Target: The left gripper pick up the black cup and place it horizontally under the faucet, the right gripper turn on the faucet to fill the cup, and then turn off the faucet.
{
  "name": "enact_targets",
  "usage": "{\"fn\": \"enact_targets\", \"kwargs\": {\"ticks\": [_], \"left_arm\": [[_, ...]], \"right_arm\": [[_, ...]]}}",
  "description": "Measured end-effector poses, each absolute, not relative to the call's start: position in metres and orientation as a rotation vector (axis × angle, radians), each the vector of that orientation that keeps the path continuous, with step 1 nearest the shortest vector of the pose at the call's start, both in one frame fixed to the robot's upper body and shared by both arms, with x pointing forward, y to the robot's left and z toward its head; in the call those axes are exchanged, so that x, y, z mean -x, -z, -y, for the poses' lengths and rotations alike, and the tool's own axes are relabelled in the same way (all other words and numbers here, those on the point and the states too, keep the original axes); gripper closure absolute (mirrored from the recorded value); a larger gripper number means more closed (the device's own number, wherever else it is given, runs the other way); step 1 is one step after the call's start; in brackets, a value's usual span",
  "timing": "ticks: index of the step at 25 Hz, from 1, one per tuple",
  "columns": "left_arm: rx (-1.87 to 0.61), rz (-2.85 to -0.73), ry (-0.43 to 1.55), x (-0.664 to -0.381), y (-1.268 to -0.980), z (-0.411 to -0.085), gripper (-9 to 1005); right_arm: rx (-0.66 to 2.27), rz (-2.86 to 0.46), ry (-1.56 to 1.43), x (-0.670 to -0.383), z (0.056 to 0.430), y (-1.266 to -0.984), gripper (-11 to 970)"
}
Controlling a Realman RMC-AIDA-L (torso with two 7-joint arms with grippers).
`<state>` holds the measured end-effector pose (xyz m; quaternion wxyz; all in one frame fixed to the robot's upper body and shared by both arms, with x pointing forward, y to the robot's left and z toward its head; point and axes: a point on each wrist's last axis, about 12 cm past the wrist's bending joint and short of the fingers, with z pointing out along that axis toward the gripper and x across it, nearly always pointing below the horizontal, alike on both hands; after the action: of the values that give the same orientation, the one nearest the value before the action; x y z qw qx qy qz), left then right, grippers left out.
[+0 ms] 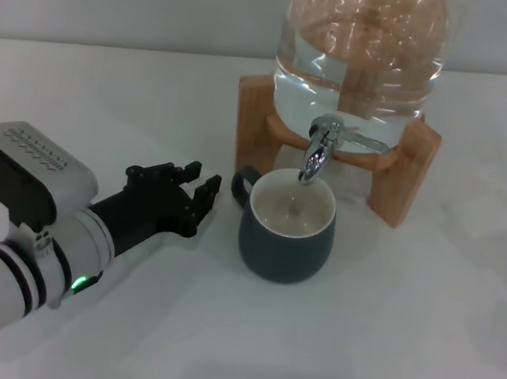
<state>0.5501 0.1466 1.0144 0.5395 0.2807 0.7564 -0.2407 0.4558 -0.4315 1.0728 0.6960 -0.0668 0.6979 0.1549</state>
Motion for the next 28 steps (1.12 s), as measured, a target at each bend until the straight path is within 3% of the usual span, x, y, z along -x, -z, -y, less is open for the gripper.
{"fn": "enact_targets", "kwargs": {"ticks": [12,23,28], "left_arm": [[-0.648,-1.698,0.632,-0.544,-1.024,-0.145,673],[-0.396,-1.472,0.61,-0.541,-1.048,-0.206,464],[-0.254,-1.396,0.583,-0.544,-1.06,-0.239,433]], "right_arm": [[0.12,-1.576,-0.308,-0.441,0.442,-1.07,104],[0.096,-1.61,-0.28,-0.441,0.453,-1.071,104],[0.088,-1.68,-0.283,-0.439,0.457,-1.065,104]]}}
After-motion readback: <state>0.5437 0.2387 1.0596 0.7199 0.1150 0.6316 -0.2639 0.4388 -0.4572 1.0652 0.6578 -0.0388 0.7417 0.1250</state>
